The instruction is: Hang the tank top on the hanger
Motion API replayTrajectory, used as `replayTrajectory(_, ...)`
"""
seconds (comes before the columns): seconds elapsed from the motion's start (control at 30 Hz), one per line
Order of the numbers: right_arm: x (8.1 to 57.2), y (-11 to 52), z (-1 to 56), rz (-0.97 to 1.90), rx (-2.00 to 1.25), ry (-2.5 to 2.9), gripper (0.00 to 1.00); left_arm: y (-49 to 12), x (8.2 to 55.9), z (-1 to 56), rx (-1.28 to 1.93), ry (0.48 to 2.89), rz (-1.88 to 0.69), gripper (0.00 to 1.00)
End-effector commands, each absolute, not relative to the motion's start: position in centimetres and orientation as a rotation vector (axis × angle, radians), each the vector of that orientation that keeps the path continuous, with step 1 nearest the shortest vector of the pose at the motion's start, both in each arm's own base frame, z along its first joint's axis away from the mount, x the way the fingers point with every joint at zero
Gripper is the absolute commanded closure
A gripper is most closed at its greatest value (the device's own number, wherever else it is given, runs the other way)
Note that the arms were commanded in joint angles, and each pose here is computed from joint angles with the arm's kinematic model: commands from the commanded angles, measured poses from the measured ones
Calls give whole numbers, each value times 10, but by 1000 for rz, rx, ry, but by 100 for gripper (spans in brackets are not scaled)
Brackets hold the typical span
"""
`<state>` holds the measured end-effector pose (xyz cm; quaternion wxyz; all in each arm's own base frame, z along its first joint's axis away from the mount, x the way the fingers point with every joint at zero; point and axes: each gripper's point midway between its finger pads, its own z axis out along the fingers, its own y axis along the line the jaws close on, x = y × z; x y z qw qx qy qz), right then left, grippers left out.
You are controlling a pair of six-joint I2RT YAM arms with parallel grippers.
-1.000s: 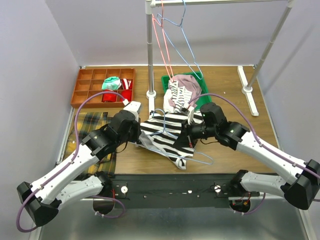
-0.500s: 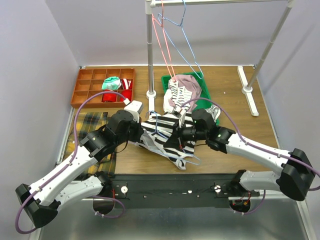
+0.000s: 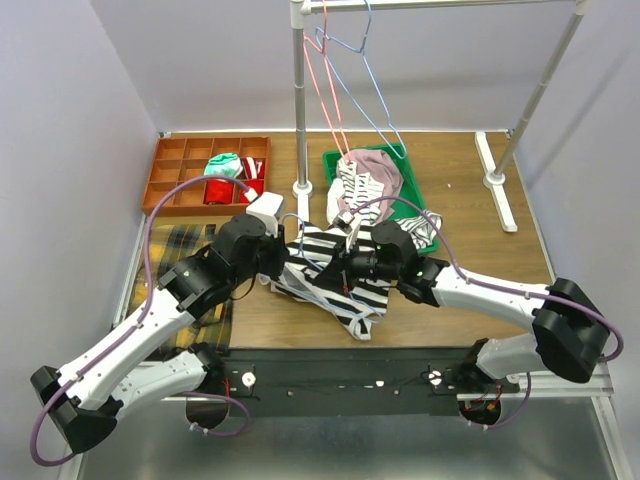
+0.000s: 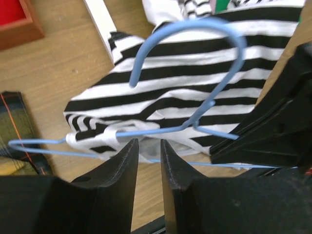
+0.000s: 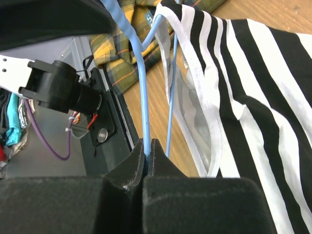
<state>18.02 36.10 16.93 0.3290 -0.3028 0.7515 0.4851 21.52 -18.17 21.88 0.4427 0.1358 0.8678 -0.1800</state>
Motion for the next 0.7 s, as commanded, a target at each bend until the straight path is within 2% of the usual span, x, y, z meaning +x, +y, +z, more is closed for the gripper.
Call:
replayTrajectory(0.0, 190, 375, 179, 1271, -765, 1874, 99, -183, 222, 253, 355, 2057, -447, 64)
replayTrajectory(0.13, 192, 379, 175, 1274, -768, 1880, 99, -188, 218, 252, 379, 2033, -497, 55)
replayTrajectory(0.3, 193, 381, 171, 1273, -771, 1890, 99, -205, 226, 247, 377, 2017, -551, 49)
replayTrajectory(0.43, 194, 383, 169, 1272, -770, 1897, 99, -218, 234, 248, 370, 1986, -600, 40)
replayTrajectory(0.67, 194, 384, 165, 1263, -774, 1910, 99, -230, 254, 241, 318, 1963, -590, 39)
